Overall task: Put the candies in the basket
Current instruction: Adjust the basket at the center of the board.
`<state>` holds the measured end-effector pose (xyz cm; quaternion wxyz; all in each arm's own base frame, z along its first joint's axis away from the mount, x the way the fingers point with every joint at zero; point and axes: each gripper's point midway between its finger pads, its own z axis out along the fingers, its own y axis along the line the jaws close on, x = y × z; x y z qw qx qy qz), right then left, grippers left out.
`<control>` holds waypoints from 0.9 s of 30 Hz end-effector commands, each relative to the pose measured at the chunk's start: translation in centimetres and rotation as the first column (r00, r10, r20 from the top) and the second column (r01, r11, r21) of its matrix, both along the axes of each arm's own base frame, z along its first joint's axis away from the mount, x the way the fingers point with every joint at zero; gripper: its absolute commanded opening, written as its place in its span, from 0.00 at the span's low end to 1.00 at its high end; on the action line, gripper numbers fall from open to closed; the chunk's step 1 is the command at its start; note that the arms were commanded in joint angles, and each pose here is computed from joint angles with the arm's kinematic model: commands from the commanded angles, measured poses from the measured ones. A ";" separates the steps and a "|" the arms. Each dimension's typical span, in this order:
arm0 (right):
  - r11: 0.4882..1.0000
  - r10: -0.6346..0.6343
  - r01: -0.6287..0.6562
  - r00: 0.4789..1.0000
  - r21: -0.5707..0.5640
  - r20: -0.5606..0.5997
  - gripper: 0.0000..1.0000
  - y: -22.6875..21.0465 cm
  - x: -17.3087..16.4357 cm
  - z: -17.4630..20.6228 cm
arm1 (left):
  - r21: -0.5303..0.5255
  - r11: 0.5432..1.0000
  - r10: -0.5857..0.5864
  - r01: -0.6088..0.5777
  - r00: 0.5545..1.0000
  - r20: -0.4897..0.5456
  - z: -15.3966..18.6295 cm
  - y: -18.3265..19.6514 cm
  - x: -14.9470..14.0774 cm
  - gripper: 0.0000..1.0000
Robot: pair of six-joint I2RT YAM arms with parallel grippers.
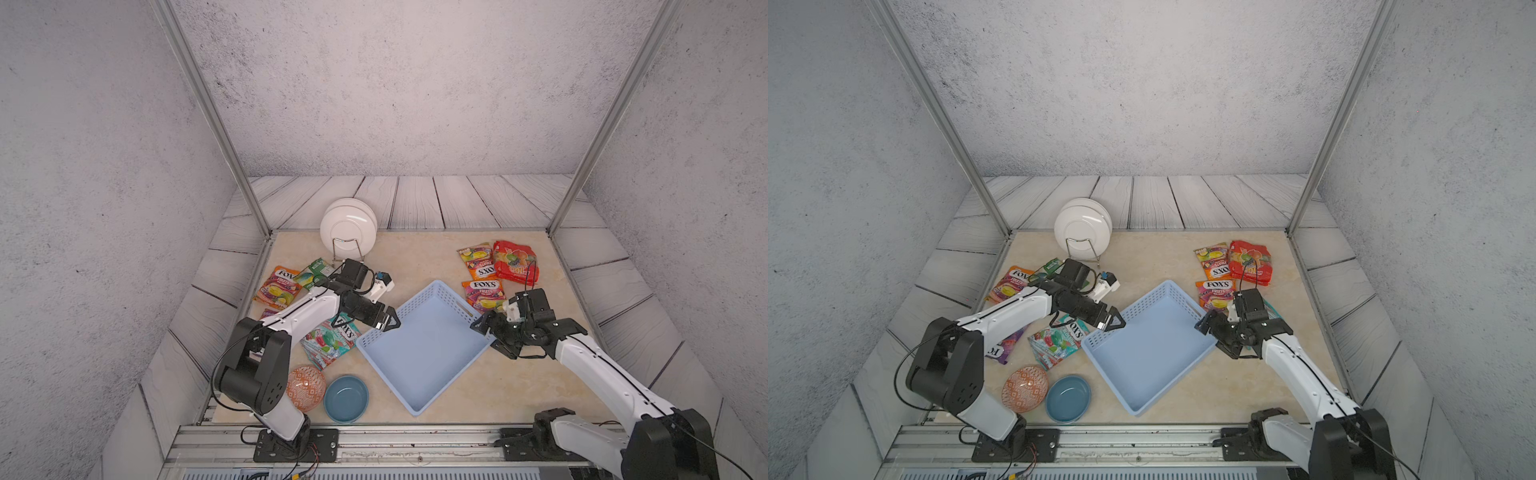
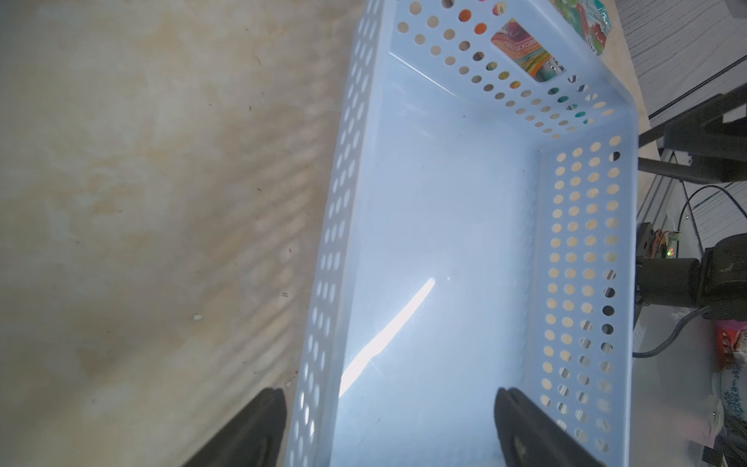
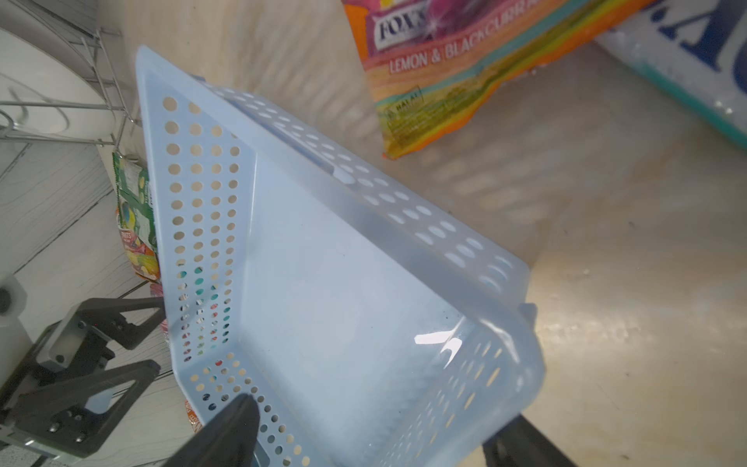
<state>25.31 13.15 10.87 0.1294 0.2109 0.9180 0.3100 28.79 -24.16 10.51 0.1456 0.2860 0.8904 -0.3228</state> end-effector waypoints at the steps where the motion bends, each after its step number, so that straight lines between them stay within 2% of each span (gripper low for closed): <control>1: 1.000 -0.019 0.019 0.998 0.005 0.062 0.88 0.6 3.0 1.4 | -0.024 0.999 -0.022 0.022 0.999 -0.031 -0.1 -1.0 -0.5 0.86; 14: 0.996 0.071 -0.068 0.996 -0.050 0.051 0.88 3.3 10.0 1.6 | -0.050 0.998 -0.039 0.036 0.998 -0.057 -0.2 -1.8 -1.4 0.86; 24: 0.987 0.140 -0.139 0.990 -0.078 0.007 0.88 4.8 14.3 1.0 | -0.021 0.999 -0.030 0.030 1.000 -0.007 0.2 -1.1 -1.2 0.89; 27: 0.985 0.148 -0.146 0.989 -0.092 0.018 0.88 5.0 15.6 0.8 | -0.023 1.000 -0.021 0.021 1.000 -0.022 -0.3 -1.3 -1.0 0.89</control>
